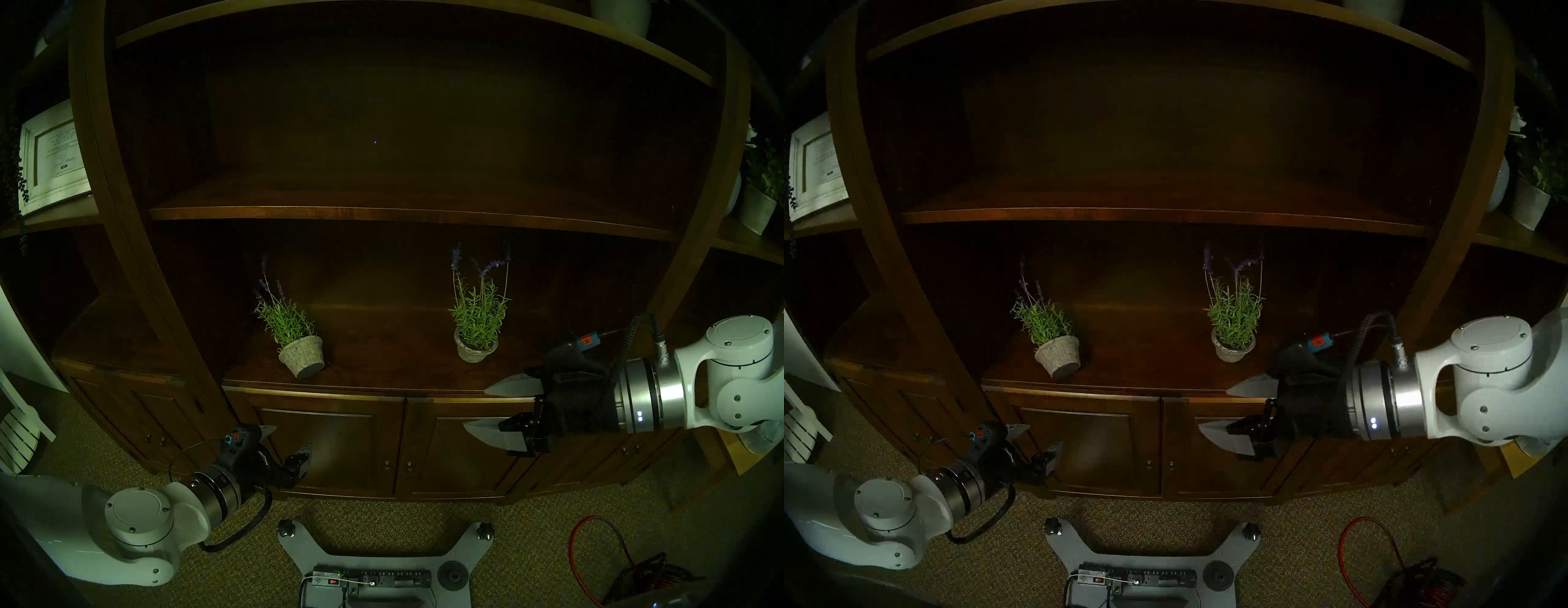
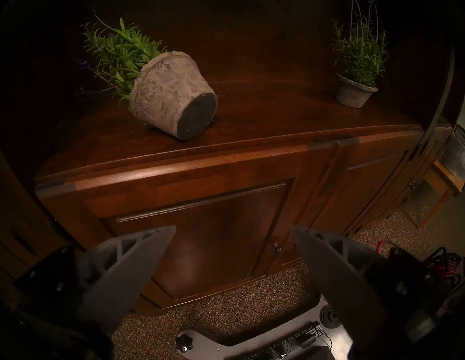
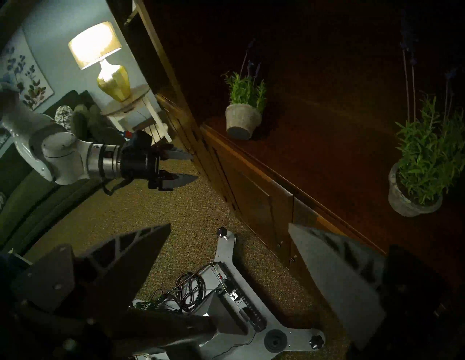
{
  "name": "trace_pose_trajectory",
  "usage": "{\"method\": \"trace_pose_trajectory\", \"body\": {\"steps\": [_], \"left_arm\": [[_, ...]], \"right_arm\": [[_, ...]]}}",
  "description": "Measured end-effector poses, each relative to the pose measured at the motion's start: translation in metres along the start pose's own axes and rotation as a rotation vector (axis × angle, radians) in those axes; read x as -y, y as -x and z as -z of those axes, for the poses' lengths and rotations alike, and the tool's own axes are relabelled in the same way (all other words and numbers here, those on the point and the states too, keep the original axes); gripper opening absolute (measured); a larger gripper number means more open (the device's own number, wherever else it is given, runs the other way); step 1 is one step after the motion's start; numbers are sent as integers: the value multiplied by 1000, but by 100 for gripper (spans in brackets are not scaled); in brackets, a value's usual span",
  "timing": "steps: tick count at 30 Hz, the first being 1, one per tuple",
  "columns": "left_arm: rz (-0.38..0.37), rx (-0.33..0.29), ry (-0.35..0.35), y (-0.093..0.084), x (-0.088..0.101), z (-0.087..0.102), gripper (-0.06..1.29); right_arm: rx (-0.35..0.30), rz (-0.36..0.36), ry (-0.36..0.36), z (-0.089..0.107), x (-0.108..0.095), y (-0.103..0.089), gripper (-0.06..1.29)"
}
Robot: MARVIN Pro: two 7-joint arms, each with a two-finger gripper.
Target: Place the fake decorative plant upright
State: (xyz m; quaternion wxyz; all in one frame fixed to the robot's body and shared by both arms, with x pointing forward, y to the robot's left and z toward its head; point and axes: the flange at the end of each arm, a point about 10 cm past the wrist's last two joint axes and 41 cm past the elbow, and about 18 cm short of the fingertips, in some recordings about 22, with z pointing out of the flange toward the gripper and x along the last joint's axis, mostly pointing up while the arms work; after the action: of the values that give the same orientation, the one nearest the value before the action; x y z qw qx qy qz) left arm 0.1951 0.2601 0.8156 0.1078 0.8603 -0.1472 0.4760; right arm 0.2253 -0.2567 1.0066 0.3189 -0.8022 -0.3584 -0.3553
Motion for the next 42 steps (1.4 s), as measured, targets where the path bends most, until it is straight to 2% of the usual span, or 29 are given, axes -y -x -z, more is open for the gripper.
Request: {"method": "trace_pose_trajectory", "body": {"steps": [13, 19, 27, 42], "left_arm": [[1, -1, 0, 0, 0, 0, 123], [1, -2, -1, 0, 0, 0, 123], [1, -2, -1, 0, 0, 0, 123], [1, -2, -2, -1, 0, 0, 123]], "right_arm": [[-97, 70, -88, 34, 12, 12, 121], [-115, 47, 1, 39, 6, 24, 121], [-70, -47, 102, 27, -3, 43, 121], [-48, -52, 269, 12, -17, 59, 121]]}}
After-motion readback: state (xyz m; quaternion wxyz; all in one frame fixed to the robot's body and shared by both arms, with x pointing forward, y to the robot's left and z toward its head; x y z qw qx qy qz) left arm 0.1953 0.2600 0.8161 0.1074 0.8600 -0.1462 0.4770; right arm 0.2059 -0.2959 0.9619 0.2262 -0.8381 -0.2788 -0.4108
